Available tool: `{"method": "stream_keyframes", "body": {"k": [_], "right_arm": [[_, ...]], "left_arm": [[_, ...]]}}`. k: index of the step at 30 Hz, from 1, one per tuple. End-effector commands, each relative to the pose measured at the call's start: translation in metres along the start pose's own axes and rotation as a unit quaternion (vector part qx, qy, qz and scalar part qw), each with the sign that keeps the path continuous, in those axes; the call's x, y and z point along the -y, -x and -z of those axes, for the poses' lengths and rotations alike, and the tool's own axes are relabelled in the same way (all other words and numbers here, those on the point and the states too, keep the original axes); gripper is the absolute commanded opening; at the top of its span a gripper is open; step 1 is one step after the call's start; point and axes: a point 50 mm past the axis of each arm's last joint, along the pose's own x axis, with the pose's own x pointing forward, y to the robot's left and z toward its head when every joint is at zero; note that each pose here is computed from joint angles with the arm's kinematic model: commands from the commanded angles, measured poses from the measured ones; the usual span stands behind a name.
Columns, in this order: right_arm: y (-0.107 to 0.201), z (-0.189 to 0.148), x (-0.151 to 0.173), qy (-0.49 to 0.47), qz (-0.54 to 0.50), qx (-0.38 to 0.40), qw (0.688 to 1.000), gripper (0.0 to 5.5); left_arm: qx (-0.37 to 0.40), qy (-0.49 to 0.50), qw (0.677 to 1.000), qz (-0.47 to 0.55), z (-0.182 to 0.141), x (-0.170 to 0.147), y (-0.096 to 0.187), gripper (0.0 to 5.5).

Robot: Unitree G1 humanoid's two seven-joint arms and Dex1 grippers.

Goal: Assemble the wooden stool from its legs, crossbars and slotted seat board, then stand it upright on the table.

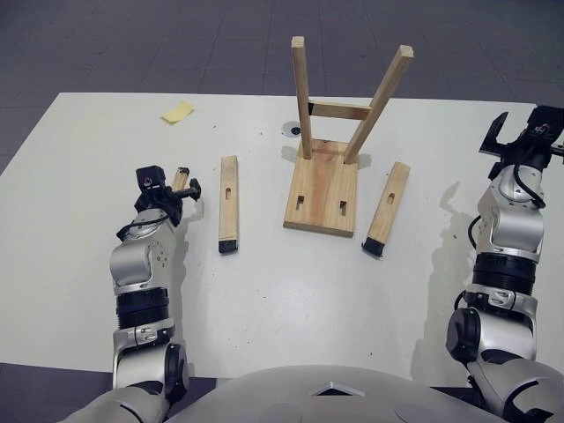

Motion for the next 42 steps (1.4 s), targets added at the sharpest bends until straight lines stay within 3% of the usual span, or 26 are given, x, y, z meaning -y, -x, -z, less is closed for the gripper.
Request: {"method": "stream_keyframes", "body": {"k": [1, 18, 28, 33, 37, 39, 42], "right_arm": [[0.006, 0.001, -0.007, -0.015, -0.013, -0.004, 1.0, 5.38], [0.022, -0.021, -0.015, -0.094, -0.019, 0.003, 0.995, 5.4], [0.032, -0.021, -0.019, -0.108, -0.018, -0.011, 0.994, 5.4], [0.033, -0.022, -0.018, -0.112, -0.015, -0.01, 0.994, 5.4], [0.033, -0.025, -0.016, -0.118, -0.021, -0.003, 0.993, 5.4], [0.033, -0.028, -0.011, -0.144, -0.023, -0.003, 0.989, 5.4], [0.03, -0.035, -0.004, -0.264, -0.04, -0.012, 0.964, 5.4]], "left_arm": [[-0.031, -0.071, 0.997, 0.007, 0.006, -0.01, -0.01, 5.4], [-0.196, -0.025, 0.973, 0.118, 0.031, -0.037, -0.016, 2.96], [-0.201, -0.066, 0.964, 0.16, 0.027, -0.034, -0.016, 1.39], [-0.19, -0.075, 0.969, 0.142, 0.03, -0.038, -0.017, 1.3], [-0.099, -0.052, 0.985, 0.131, 0.011, -0.038, -0.018, 1.3], [0.033, 0.002, 0.991, 0.128, -0.032, -0.035, -0.014, 1.3], [0.236, 0.04, 0.967, 0.086, -0.099, -0.04, 0.009, 1.3]]}}
